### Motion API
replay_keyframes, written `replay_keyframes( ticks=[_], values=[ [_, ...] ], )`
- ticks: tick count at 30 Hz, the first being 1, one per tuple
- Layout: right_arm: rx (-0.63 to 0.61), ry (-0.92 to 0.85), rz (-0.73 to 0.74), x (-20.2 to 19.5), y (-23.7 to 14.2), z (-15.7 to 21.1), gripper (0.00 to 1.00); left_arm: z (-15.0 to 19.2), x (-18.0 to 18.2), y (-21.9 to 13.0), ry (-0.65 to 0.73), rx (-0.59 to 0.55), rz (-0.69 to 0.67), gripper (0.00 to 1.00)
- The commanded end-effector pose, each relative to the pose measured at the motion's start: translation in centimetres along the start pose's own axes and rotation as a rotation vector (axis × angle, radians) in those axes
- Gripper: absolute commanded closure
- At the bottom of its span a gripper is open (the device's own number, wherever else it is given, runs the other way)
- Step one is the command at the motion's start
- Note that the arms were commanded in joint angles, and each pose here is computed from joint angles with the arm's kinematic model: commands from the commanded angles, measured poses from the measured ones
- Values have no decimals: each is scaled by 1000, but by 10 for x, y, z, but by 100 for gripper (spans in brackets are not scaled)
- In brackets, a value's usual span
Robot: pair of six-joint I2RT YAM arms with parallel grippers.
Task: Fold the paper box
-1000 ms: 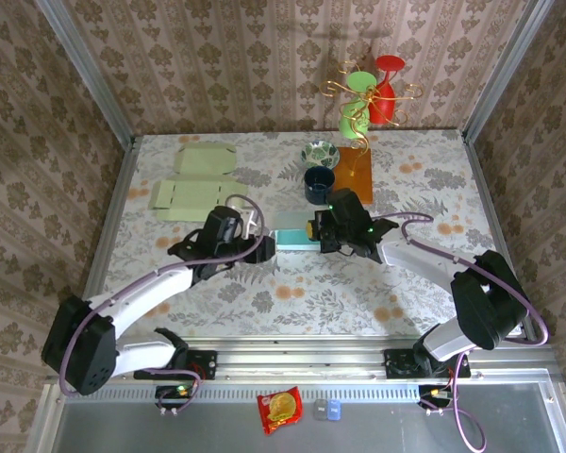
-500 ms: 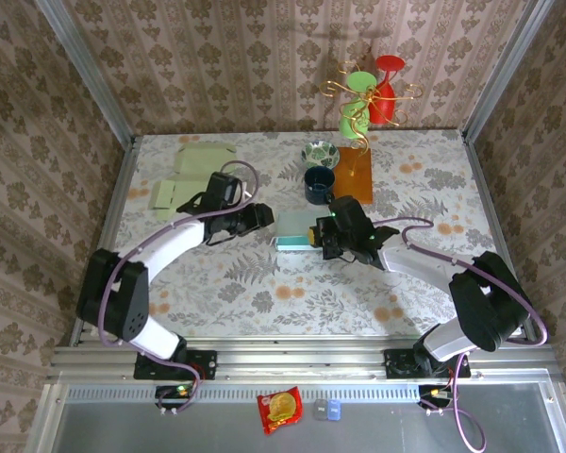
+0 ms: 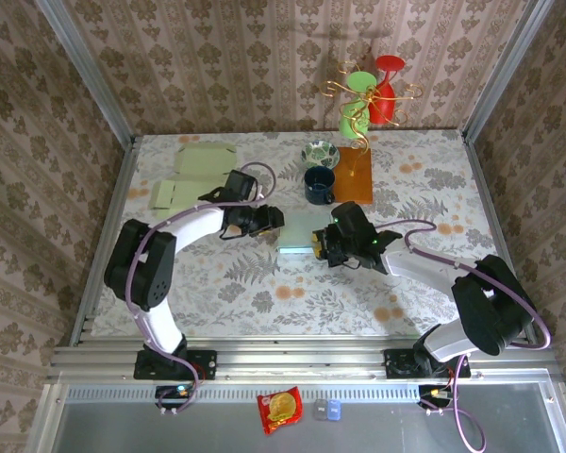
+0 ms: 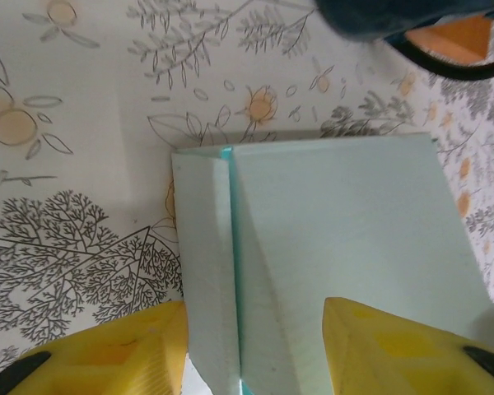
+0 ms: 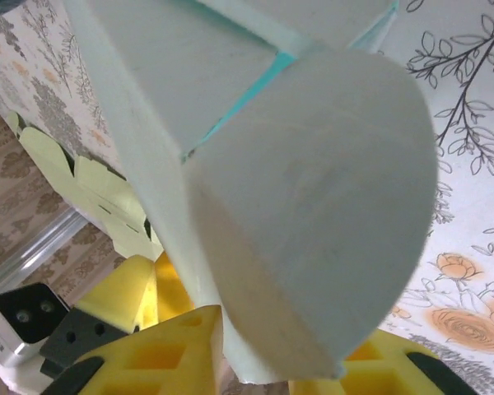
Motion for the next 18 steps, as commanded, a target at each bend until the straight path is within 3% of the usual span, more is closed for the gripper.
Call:
replay_keyframes(
  ticks=[1, 9, 14, 18],
  values=[
    [10, -62, 23, -2, -12, -1, 61, 6, -2, 4, 40, 30, 4, 53],
    [4, -458, 104, 9, -63, -14, 33, 17, 11, 13, 60, 58, -41, 56],
    [17, -703, 117, 14, -80, -38, 30, 18, 12, 15, 78, 61, -46, 57],
    [80, -850, 182, 18, -66, -53, 30, 19, 12, 17, 87, 61, -39, 58]
  ],
)
Point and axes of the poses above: each hand's point on the last joint's axis, 136 mm out from that joint toward the fingers, its own y axis out along the fingers, its own x axis along the line the jaws close on, z = x × y, the point moved 4 cm from there along -y, back along the fingers, and after that the axes turned 5 degrees about -y, right-handed, at the moved point
